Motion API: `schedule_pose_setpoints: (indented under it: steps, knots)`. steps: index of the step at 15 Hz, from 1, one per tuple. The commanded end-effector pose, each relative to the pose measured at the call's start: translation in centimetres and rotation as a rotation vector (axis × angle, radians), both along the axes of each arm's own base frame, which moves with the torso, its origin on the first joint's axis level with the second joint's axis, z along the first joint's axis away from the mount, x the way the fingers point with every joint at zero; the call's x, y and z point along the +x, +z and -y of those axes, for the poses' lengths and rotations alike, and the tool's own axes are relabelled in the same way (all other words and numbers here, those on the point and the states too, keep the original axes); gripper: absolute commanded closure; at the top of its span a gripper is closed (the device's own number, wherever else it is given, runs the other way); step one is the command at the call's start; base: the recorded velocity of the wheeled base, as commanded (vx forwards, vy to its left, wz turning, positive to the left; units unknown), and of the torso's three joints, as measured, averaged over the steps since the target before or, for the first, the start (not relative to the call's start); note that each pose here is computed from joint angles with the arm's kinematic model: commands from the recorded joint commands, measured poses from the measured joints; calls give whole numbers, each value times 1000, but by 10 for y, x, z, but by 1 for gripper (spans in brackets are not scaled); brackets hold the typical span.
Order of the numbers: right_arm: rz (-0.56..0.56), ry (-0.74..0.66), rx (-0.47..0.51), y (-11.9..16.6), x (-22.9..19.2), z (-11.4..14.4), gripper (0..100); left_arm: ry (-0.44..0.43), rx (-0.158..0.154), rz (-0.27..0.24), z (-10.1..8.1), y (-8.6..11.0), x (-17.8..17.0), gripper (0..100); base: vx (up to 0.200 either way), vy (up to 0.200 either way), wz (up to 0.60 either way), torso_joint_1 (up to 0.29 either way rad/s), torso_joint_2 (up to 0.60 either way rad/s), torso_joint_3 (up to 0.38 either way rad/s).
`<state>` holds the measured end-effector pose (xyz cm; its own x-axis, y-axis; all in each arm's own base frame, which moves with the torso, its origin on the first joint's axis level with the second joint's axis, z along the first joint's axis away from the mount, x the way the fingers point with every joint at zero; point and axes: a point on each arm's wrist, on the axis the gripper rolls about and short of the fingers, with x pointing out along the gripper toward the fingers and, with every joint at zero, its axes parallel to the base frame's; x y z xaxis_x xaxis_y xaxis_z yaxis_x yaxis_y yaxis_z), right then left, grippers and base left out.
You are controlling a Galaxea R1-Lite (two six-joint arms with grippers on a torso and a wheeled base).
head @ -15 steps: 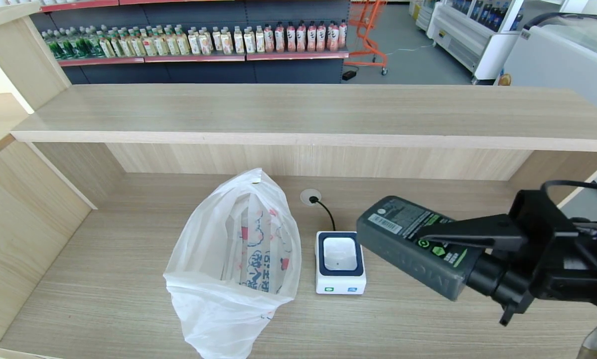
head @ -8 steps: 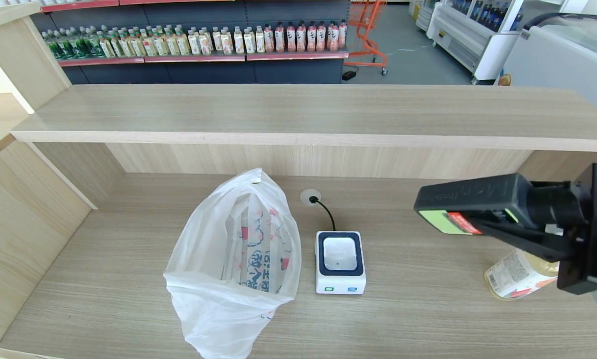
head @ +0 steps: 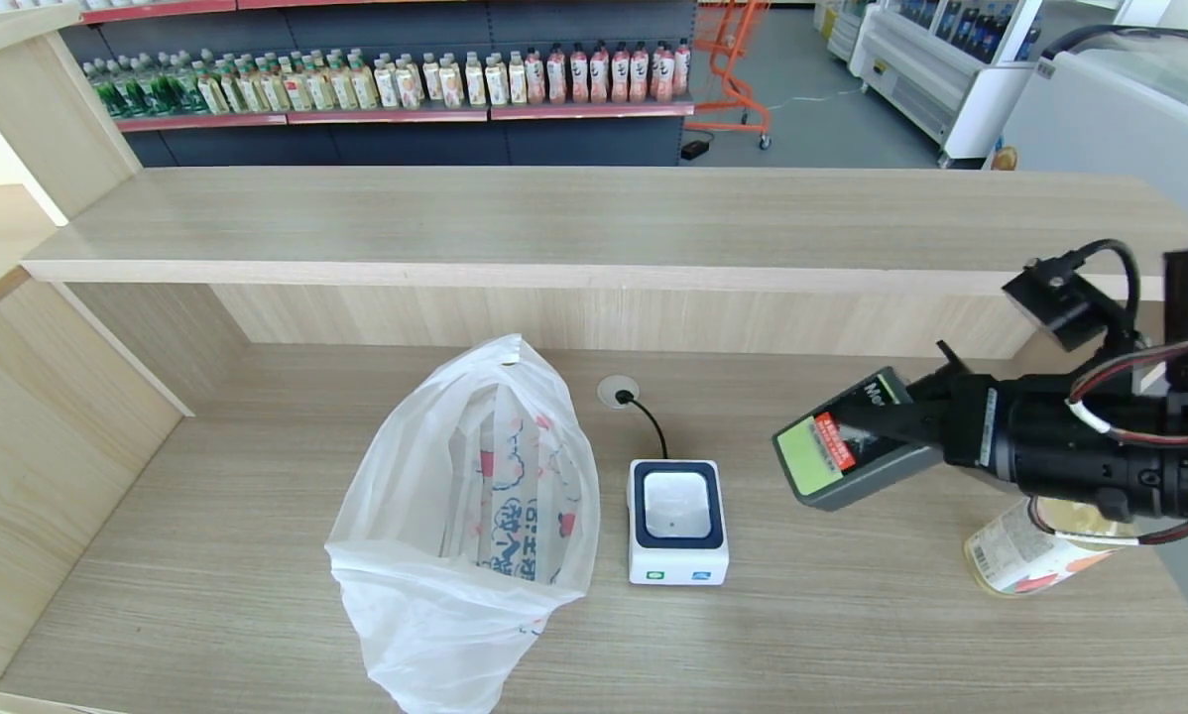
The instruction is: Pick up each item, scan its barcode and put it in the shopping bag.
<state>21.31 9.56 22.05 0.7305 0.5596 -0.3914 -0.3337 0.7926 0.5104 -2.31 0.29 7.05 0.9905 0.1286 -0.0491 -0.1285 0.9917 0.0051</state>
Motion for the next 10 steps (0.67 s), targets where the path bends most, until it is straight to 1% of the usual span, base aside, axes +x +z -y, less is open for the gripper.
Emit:
schedule_pose_setpoints:
  steps: [1,4,10]
  knots:
    - [-171,23,-51,-41,35,-27,100,1,0,1,0,0,0,0,0,0,0,0,0,0]
    - [-221,85,-61,-54,40,-43,100,1,0,1,0,0,0,0,0,0,0,0,0,0]
    - [-224,126,-76,-63,61,-68,100,0,0,1,0,0,0,0,0,0,0,0,0,0]
